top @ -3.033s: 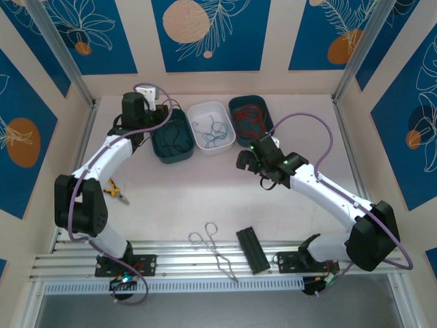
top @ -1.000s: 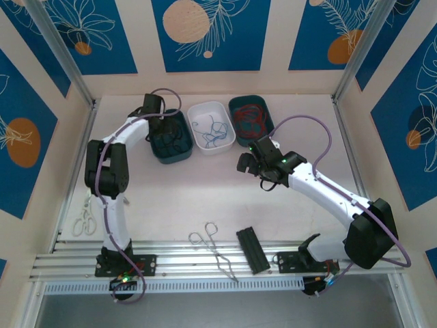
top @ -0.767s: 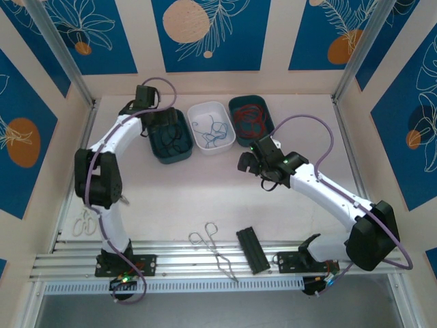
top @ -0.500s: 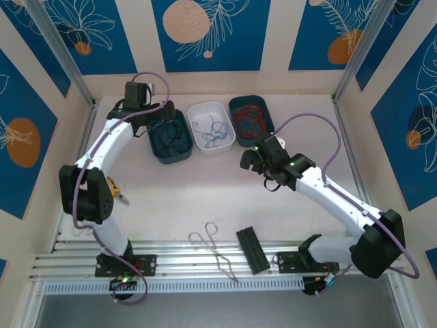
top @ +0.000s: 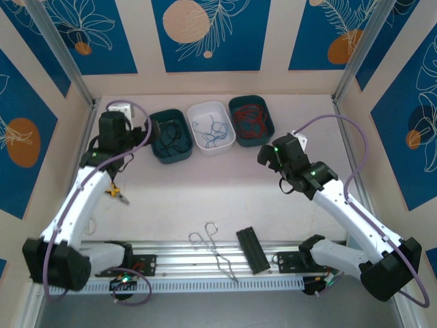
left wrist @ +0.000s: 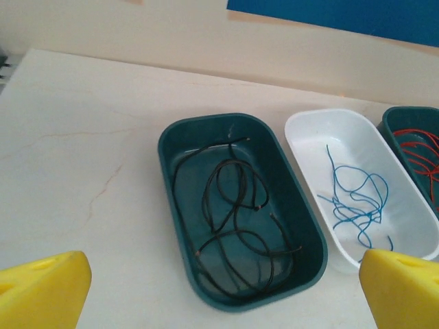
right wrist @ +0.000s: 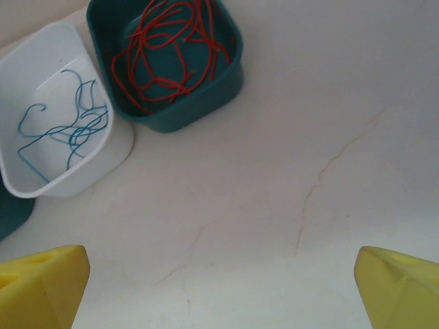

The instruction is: Untangle the cables

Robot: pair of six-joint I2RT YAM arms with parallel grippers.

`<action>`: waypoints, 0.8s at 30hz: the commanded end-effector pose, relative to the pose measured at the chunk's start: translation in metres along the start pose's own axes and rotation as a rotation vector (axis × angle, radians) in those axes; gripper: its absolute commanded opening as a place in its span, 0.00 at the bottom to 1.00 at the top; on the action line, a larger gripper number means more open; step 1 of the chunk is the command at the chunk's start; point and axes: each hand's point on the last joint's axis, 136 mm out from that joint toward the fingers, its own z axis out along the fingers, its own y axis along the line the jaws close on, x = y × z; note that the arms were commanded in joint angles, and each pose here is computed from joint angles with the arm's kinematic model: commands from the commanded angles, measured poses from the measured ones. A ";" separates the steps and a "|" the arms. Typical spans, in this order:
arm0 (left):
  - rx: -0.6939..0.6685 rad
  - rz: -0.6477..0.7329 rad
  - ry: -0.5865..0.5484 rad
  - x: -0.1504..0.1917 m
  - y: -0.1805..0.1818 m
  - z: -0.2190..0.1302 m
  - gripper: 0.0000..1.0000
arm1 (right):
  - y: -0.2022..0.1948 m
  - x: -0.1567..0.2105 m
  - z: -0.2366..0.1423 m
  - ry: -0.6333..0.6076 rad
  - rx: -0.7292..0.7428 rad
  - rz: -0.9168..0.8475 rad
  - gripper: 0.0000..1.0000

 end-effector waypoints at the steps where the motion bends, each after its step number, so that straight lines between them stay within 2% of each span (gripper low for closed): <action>1: -0.059 0.003 -0.069 0.009 0.019 -0.017 1.00 | -0.026 -0.003 -0.002 -0.052 0.085 -0.028 0.99; 6: -0.118 0.008 -0.127 0.041 0.041 -0.038 1.00 | -0.048 -0.006 -0.002 -0.114 0.136 -0.029 0.99; 13: -0.205 0.021 -0.179 0.073 0.067 -0.046 1.00 | -0.063 -0.011 0.001 -0.192 0.162 -0.072 0.99; 24: -0.331 0.030 -0.153 0.113 0.095 -0.021 1.00 | -0.071 -0.013 0.021 -0.279 0.181 -0.232 0.99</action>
